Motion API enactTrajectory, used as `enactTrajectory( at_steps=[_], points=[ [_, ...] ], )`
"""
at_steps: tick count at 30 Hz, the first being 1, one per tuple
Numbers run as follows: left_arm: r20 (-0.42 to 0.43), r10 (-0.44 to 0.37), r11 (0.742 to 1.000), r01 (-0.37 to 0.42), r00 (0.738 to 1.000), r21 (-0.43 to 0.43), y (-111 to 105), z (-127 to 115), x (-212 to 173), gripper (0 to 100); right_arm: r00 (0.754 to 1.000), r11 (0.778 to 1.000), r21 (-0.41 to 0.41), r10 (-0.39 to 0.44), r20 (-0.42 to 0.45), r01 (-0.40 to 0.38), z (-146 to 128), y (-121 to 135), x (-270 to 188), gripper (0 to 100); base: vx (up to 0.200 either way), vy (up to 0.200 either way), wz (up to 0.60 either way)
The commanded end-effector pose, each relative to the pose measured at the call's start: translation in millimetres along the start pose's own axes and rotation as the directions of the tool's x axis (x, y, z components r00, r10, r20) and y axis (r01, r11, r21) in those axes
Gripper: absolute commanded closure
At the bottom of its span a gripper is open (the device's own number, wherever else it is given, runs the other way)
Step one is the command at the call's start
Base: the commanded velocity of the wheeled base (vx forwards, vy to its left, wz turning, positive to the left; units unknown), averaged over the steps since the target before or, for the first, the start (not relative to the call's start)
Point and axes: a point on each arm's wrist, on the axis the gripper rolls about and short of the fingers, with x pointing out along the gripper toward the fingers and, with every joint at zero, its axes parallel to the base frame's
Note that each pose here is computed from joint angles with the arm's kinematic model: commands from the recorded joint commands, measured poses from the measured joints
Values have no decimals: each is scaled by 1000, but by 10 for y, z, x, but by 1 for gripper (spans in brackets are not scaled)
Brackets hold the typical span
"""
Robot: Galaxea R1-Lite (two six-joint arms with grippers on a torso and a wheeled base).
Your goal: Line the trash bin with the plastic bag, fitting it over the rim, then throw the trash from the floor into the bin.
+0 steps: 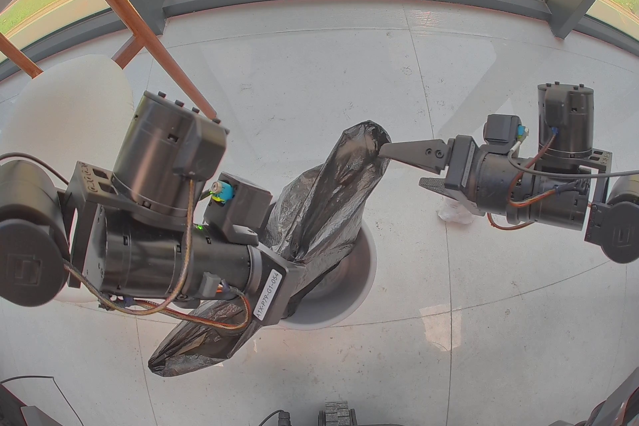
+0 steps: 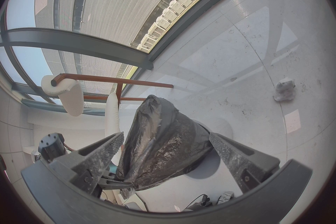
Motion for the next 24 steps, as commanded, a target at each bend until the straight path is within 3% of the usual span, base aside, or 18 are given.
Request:
enactTrajectory(
  at_steps=[1,13,14,24],
  points=[
    [-17,9,1000,-9,1000,0,3,-9,62,100,999,1000,3,-9,-39,9,-107,10,188,0,0,0,0],
    [-18,9,1000,-9,1000,0,3,-10,67,100,995,999,2,-51,-84,51,-274,-33,410,0,0,0,0],
    [-18,9,1000,-9,1000,0,3,-10,67,100,995,999,3,-52,-85,52,-280,-32,415,100,0,0,0],
    [-14,8,1000,-8,1000,5,-2,2,67,100,996,999,33,-31,-82,34,-255,56,544,100,0,0,0]
  ],
)
